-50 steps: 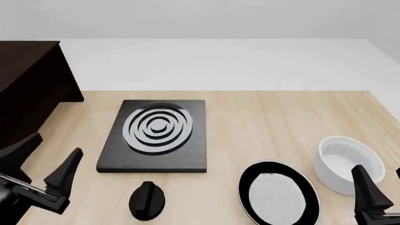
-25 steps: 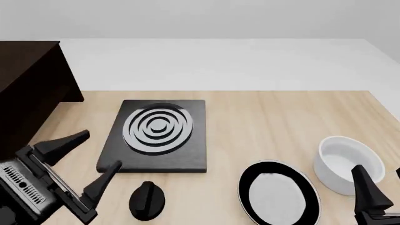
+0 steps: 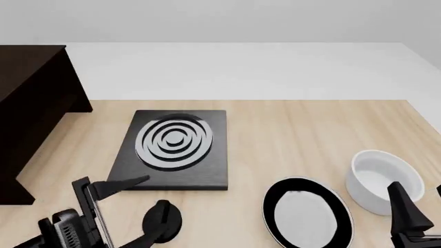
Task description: Put the frying pan under the cabinet shelf.
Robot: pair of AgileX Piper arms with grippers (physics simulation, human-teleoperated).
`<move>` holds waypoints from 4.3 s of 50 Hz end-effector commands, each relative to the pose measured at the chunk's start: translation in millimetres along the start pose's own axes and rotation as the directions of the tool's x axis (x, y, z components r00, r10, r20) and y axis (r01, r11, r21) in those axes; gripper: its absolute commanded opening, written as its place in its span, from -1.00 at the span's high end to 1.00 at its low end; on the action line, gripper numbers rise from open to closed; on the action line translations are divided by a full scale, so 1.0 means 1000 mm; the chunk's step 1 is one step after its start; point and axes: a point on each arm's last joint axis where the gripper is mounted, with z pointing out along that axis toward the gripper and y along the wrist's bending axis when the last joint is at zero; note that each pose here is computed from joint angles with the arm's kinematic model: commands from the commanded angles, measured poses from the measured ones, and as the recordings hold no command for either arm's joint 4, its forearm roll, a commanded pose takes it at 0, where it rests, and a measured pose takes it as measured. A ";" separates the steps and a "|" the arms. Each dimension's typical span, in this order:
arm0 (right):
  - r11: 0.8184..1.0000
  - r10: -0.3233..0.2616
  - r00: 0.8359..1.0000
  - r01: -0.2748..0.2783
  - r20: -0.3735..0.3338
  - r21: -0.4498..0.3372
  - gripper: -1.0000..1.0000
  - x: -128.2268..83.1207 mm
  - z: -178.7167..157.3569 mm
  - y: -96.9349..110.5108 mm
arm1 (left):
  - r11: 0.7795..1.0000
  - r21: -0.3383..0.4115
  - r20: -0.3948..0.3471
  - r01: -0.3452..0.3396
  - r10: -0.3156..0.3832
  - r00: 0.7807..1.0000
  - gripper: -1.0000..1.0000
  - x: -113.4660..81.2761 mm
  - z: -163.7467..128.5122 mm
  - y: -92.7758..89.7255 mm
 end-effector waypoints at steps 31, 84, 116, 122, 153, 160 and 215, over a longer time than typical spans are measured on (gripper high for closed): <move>1.000 0.000 1.000 0.000 0.000 0.000 -1.00 0.000 0.000 0.000 | 0.834 0.461 0.097 -0.302 0.291 0.952 -1.00 -0.035 0.003 -0.039; 1.000 0.000 1.000 0.000 0.000 0.000 -1.00 0.000 0.000 0.000 | 0.726 0.441 0.241 -0.527 0.470 0.849 -1.00 -0.031 0.038 -0.071; 1.000 0.000 1.000 0.000 0.000 0.000 -1.00 0.000 0.000 0.000 | 0.700 0.407 0.316 -0.587 0.495 0.809 -1.00 -0.037 0.050 -0.086; 1.000 0.000 1.000 0.000 0.000 0.000 -1.00 0.000 0.000 0.000 | 0.693 0.404 0.330 -0.597 0.499 0.801 -1.00 -0.038 0.051 -0.089; 1.000 0.000 1.000 0.000 0.000 0.000 -1.00 0.000 0.000 0.000 | 0.651 0.393 0.404 -0.649 0.512 0.758 -1.00 -0.046 0.061 -0.109; 1.000 0.000 1.000 0.000 0.000 0.000 -1.00 0.000 0.000 0.000 | 0.634 0.396 0.416 -0.665 0.521 0.745 -1.00 -0.046 0.063 -0.114; 1.000 0.000 1.000 0.000 0.000 0.000 -1.00 0.000 0.000 0.000 | 0.569 0.399 0.475 -0.719 0.542 0.693 -1.00 -0.067 0.087 -0.138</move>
